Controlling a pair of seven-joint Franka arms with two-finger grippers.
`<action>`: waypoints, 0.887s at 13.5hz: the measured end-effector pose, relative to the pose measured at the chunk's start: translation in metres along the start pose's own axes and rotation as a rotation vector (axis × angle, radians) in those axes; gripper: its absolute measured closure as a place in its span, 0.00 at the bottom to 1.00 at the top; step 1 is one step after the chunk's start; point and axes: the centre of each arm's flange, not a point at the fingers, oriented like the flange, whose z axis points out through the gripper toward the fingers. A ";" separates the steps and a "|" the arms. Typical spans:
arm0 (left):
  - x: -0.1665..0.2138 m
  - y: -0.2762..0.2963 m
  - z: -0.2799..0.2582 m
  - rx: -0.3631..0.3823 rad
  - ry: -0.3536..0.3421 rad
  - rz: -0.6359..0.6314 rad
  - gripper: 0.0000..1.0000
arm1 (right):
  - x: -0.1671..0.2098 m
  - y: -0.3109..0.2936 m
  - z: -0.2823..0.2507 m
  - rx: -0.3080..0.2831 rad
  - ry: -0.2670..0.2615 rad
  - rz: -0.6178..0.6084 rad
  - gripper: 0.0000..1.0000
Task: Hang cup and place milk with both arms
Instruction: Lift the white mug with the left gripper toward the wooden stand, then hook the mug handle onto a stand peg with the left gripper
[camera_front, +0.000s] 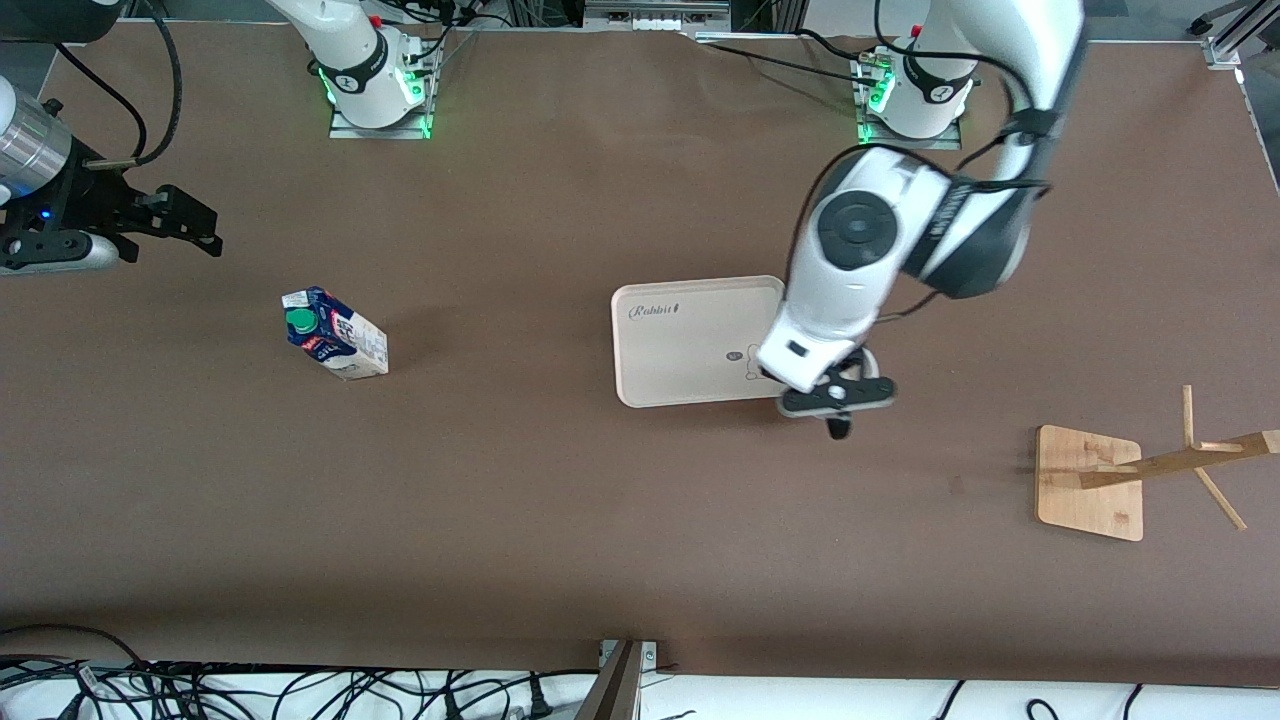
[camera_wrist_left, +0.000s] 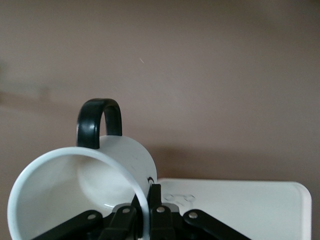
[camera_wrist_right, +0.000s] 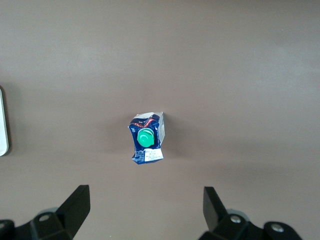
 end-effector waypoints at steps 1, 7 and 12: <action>0.020 -0.026 -0.016 -0.008 0.023 0.007 0.94 | 0.001 0.001 -0.001 -0.004 0.002 0.000 0.00; 0.092 -0.163 -0.082 -0.084 0.132 0.021 0.94 | -0.001 0.001 -0.004 -0.009 -0.018 0.000 0.00; 0.101 -0.257 -0.074 -0.167 0.017 -0.065 0.94 | 0.000 0.002 -0.010 -0.010 -0.004 0.000 0.00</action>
